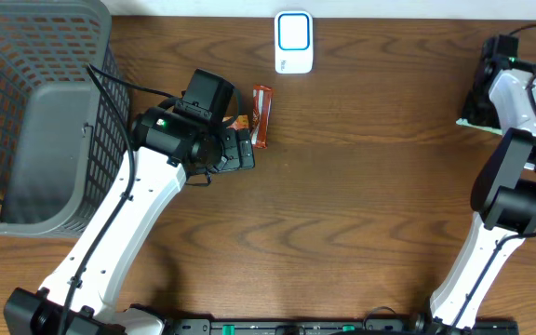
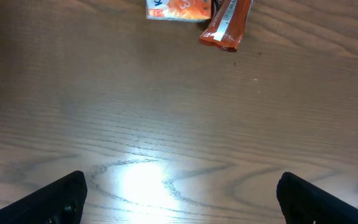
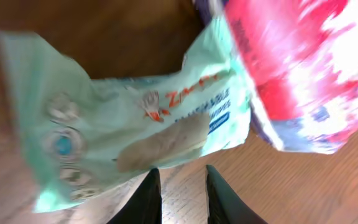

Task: Scan the item barcode
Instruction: 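Open the right gripper and release the wrapper beside the purple package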

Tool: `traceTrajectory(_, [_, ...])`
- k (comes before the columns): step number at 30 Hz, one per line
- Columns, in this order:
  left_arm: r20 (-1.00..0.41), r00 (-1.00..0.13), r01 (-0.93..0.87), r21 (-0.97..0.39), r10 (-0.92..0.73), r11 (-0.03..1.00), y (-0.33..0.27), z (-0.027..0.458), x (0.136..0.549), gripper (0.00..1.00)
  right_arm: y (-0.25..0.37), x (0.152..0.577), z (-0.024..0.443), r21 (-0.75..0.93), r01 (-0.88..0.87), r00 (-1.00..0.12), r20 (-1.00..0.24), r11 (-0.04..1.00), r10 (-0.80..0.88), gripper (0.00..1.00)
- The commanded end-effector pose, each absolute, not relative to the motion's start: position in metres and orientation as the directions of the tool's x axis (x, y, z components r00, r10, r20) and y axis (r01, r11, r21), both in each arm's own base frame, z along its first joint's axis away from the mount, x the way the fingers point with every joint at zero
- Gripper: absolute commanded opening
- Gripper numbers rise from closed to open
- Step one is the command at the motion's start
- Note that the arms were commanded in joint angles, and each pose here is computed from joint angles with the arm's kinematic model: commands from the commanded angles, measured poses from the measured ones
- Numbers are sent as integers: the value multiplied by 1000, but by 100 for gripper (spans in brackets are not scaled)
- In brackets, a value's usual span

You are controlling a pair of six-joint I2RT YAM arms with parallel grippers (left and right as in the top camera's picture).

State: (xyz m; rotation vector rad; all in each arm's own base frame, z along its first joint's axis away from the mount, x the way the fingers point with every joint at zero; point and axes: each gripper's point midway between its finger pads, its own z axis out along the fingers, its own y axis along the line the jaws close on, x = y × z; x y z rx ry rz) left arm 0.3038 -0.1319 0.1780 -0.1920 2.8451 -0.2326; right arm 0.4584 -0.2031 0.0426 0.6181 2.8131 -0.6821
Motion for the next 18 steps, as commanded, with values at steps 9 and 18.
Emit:
traceTrajectory(9, [-265,-952,-108,-169,-150,980,-130,178,304,98,-146,495,57,-193,402,-888,-321,895,330,21])
traceTrajectory(18, [-265,-952,-108,-169,-150,980,-130,178,304,98,-168,464,47,-187,561,-819,-262,806,510,5])
